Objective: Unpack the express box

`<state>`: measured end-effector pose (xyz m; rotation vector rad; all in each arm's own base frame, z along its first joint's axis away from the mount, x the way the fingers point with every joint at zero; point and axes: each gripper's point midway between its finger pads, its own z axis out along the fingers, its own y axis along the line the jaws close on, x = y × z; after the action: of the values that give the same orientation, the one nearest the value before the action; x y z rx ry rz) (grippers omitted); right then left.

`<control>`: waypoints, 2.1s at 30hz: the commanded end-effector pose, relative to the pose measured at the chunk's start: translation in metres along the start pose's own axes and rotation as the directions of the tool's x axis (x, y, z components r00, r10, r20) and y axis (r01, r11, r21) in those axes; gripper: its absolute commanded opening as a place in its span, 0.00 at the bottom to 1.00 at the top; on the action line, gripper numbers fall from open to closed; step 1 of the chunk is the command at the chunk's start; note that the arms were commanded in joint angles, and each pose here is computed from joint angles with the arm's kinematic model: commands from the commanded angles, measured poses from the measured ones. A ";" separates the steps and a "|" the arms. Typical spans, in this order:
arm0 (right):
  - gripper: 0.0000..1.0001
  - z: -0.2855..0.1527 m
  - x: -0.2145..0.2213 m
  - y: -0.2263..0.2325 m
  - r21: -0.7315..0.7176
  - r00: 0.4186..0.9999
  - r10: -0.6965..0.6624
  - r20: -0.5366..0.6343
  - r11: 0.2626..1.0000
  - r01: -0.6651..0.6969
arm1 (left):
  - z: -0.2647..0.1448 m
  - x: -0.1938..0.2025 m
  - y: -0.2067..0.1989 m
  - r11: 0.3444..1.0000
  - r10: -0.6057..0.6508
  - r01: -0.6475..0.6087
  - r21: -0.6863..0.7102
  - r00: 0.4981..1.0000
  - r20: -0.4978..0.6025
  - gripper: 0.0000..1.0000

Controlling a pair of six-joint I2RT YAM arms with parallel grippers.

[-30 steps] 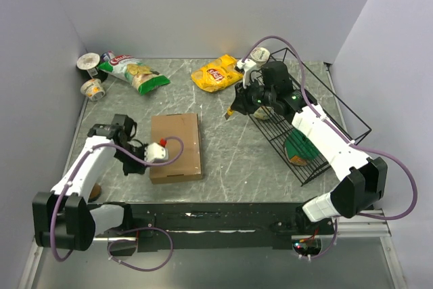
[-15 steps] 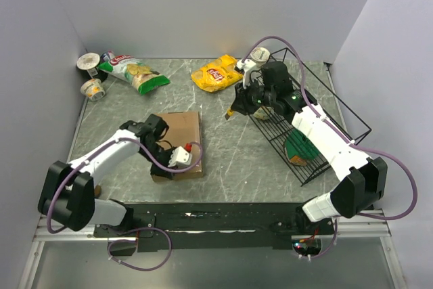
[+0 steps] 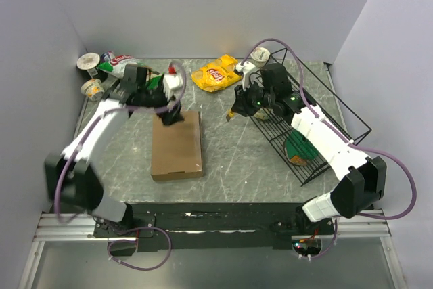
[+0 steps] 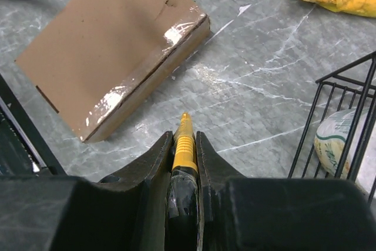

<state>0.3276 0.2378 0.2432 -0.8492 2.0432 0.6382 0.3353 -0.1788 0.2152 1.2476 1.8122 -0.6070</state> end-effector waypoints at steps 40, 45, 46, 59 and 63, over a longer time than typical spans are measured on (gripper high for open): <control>0.00 0.069 0.109 0.191 -0.780 0.853 -0.521 -0.032 0.547 0.304 | 0.056 0.071 0.092 0.888 -0.455 0.460 -0.016 0.882 0.123 0.94; 0.00 0.096 0.104 0.189 -0.709 0.835 -0.549 -0.042 0.605 0.362 | 0.058 0.086 0.082 0.878 -0.478 0.479 0.015 0.875 0.072 0.91; 0.00 0.101 0.103 0.187 -0.690 0.830 -0.556 -0.048 0.619 0.375 | 0.055 0.088 0.083 0.876 -0.482 0.483 0.012 0.873 0.073 0.90; 0.00 0.092 0.078 0.139 -0.496 0.673 -0.739 -0.008 0.588 0.639 | 0.027 0.108 0.023 0.827 -0.553 0.552 0.108 0.833 -0.017 0.86; 0.00 0.076 0.081 0.132 -0.494 0.676 -0.737 -0.013 0.592 0.636 | 0.021 0.118 -0.003 0.796 -0.590 0.592 0.123 0.805 -0.058 0.84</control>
<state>0.2147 0.3598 0.1204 -1.9979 1.6336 0.6790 0.3605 -0.1274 0.1017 0.7299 2.1817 -0.9713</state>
